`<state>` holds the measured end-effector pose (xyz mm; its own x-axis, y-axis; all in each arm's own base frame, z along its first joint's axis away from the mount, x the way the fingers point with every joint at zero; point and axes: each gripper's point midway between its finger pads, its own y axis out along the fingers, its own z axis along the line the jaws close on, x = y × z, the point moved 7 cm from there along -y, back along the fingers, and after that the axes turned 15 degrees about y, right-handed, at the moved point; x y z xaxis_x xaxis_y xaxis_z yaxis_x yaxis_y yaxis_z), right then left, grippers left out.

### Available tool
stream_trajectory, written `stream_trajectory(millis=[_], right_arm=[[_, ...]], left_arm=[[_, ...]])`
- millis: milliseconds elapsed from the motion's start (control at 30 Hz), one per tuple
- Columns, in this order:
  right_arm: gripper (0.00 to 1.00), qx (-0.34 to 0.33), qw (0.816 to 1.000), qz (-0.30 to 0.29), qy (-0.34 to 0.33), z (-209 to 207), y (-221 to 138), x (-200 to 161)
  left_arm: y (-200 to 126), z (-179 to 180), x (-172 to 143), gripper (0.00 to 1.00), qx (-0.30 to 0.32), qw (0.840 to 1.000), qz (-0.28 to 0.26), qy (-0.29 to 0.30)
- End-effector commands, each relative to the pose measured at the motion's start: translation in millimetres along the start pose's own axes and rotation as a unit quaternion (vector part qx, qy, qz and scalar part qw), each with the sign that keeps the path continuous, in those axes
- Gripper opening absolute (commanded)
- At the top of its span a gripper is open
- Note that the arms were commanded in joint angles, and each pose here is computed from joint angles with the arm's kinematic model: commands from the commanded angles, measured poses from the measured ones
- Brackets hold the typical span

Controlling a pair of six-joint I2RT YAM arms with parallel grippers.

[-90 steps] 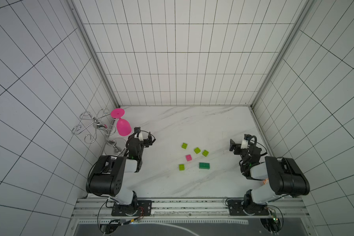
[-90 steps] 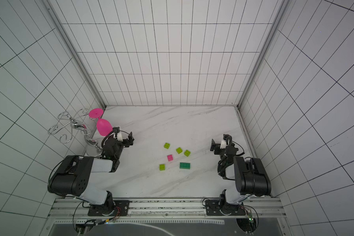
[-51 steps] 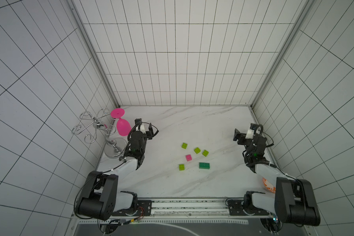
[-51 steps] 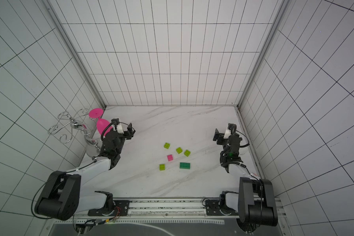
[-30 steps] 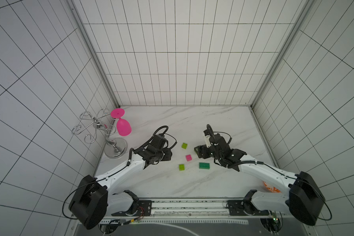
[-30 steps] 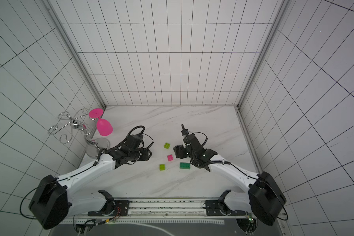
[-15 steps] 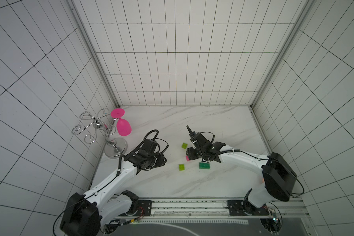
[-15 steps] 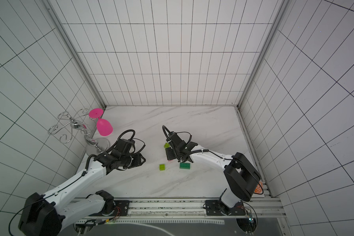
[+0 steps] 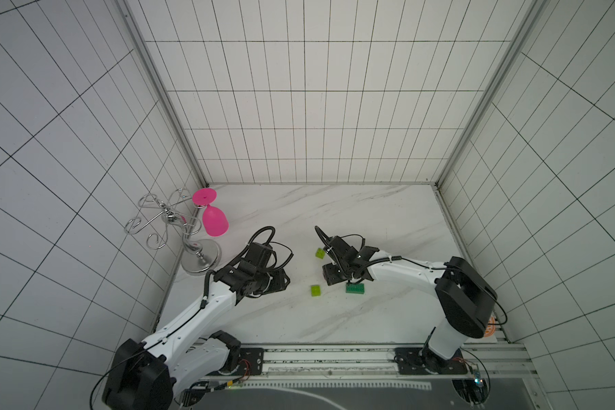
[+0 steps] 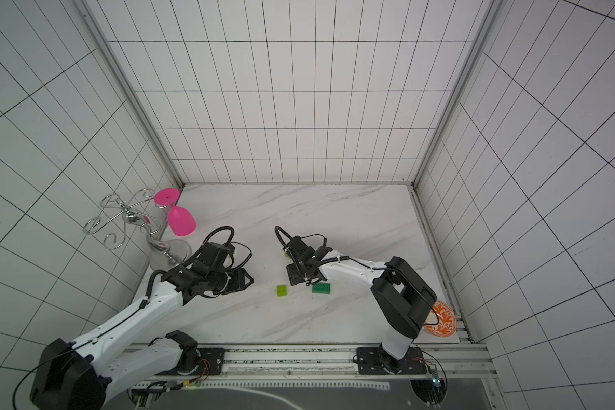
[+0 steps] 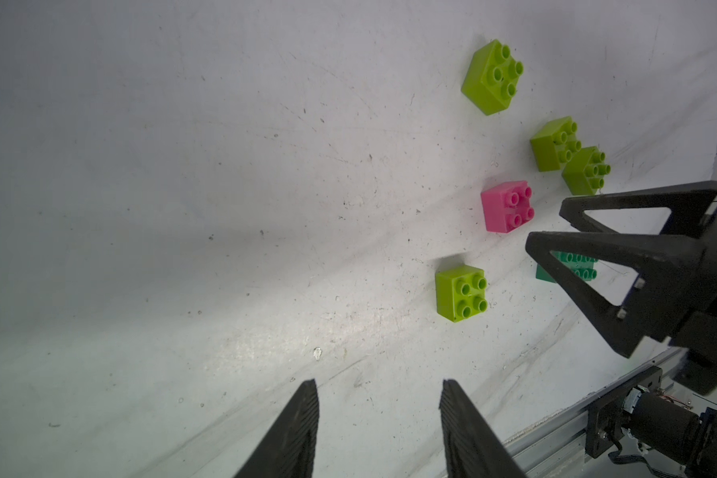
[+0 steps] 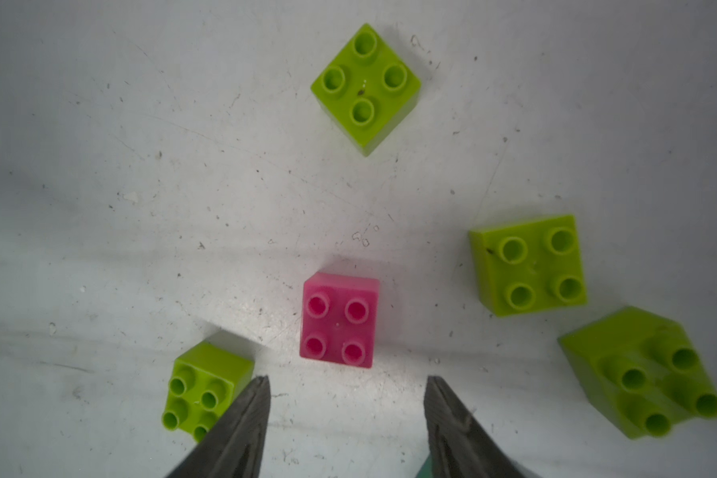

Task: Assemble the letter y with lego
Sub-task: Pick up the lego brick from the center of the board.

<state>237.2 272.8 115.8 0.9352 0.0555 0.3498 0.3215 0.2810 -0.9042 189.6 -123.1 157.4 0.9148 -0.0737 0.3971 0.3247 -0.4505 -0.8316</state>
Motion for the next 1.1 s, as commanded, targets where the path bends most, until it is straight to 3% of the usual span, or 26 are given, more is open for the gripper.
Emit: stream_trajectory(millis=[0,1067], right_arm=[[0.61,0.015,1.0,-0.026,0.002,21.2,-9.6,18.8],[0.47,-0.002,1.0,-0.007,-0.012,27.8,14.8,22.7]], left_arm=[[2.1,2.0,-0.3,0.5,-0.001,1.0,0.001,0.004],[6.8,2.5,-0.4,0.5,-0.008,1.0,0.005,0.008]])
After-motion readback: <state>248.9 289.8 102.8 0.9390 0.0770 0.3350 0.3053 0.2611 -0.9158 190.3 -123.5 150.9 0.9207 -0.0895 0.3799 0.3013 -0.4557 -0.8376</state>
